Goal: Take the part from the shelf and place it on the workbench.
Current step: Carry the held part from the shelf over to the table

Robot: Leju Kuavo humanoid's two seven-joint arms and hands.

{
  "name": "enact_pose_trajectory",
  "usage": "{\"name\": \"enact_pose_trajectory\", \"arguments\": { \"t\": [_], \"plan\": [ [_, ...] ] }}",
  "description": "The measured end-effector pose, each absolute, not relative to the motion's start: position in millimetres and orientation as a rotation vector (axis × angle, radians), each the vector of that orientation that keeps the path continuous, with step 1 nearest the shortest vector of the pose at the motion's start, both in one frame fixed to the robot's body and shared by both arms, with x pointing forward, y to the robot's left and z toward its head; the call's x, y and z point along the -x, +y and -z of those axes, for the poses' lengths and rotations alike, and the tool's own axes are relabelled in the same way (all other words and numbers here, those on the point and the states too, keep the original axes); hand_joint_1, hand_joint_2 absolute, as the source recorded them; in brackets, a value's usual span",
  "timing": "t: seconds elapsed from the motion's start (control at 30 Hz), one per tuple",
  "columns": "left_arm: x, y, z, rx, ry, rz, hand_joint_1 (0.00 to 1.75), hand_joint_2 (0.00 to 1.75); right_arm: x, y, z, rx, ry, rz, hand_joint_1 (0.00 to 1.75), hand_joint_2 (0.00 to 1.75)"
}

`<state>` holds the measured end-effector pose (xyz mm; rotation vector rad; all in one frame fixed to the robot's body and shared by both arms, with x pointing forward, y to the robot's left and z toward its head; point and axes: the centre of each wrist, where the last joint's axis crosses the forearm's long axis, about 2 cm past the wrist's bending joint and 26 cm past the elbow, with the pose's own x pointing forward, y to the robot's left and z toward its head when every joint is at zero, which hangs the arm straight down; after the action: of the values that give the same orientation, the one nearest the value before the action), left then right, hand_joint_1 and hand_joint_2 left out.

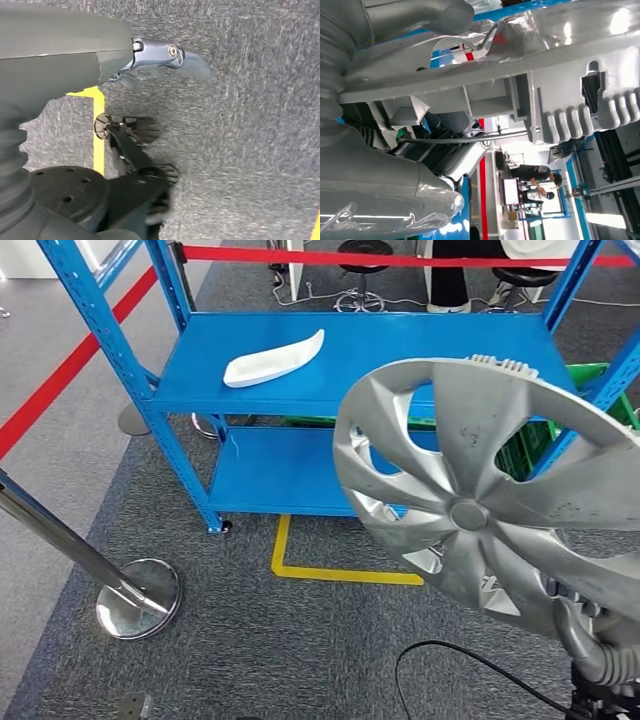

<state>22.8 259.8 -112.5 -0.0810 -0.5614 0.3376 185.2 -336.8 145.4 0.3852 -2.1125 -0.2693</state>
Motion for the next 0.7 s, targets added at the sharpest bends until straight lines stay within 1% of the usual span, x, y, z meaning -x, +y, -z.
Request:
{"name": "enact_pose_trajectory", "arguments": {
  "t": [0.4,0.7],
  "plan": [
    [-17.4,262.6,113.1,0.038,-0.486,-0.3,0.0,1.75,-181.9,-337.6,-143.1,-0.426,-2.109,0.282,1.75,1.75],
    [-20.3,261.0,112.8,0.034,-0.484,-0.291,0.0,1.75,-181.0,-339.7,-142.9,-0.421,-2.106,0.297,1.75,1.75]
  ]
}}
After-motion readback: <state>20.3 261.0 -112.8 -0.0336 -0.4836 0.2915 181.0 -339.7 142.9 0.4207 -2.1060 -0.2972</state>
